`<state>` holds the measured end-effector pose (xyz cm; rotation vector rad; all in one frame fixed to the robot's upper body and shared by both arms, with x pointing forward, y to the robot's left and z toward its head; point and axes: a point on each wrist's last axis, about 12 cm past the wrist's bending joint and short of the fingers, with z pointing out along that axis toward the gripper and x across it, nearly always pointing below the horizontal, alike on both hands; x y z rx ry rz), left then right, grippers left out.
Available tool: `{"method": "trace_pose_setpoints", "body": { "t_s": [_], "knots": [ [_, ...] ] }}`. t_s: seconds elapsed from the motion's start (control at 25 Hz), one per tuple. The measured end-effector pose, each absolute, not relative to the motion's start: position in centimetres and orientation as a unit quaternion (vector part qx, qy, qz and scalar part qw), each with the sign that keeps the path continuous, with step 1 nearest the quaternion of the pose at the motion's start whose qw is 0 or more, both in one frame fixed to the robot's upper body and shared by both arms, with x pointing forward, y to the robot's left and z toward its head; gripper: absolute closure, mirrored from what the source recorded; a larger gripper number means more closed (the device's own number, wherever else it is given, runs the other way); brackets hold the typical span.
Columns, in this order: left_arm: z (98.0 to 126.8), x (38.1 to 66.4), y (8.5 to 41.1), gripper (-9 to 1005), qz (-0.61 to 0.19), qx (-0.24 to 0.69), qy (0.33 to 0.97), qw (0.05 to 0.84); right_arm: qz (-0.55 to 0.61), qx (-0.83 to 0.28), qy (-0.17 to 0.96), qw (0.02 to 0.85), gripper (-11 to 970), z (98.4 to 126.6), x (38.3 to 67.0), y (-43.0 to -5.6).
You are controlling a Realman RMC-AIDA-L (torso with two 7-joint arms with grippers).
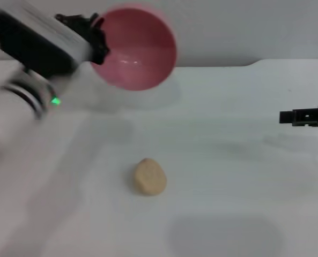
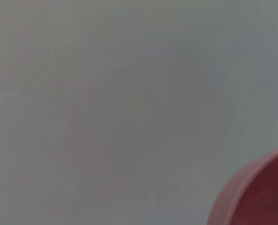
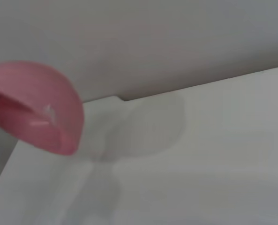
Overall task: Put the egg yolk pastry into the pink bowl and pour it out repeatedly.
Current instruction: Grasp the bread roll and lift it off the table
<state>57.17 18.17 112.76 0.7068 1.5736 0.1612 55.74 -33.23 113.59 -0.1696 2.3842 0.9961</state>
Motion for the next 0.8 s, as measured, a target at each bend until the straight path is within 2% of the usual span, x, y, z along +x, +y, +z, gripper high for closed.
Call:
{"method": "trace_pose_setpoints", "body": {
  "t_s": [0.2,0.32,0.52,0.8],
  "knots": [
    [114.2,60.5,23.7,996,-0.176,0.237,0.788,0.539,0.371,-0.100,0.884,0.264,431,113.7,56.5,-31.7],
    [115.0,60.9,26.3,997,-0.252,0.215,0.817,0.472,0.376,-0.136,0.879,0.261,431,113.8,57.1,-30.3],
    [116.0,60.0,28.6,998,-0.271,0.210,0.862,0.375,0.365,-0.222,0.871,0.242,430,113.6,58.0,-27.2],
    [116.9,57.0,31.9,997,-0.216,0.156,0.924,0.272,0.345,-0.299,0.860,0.226,430,112.6,59.7,-22.1]
  ]
}}
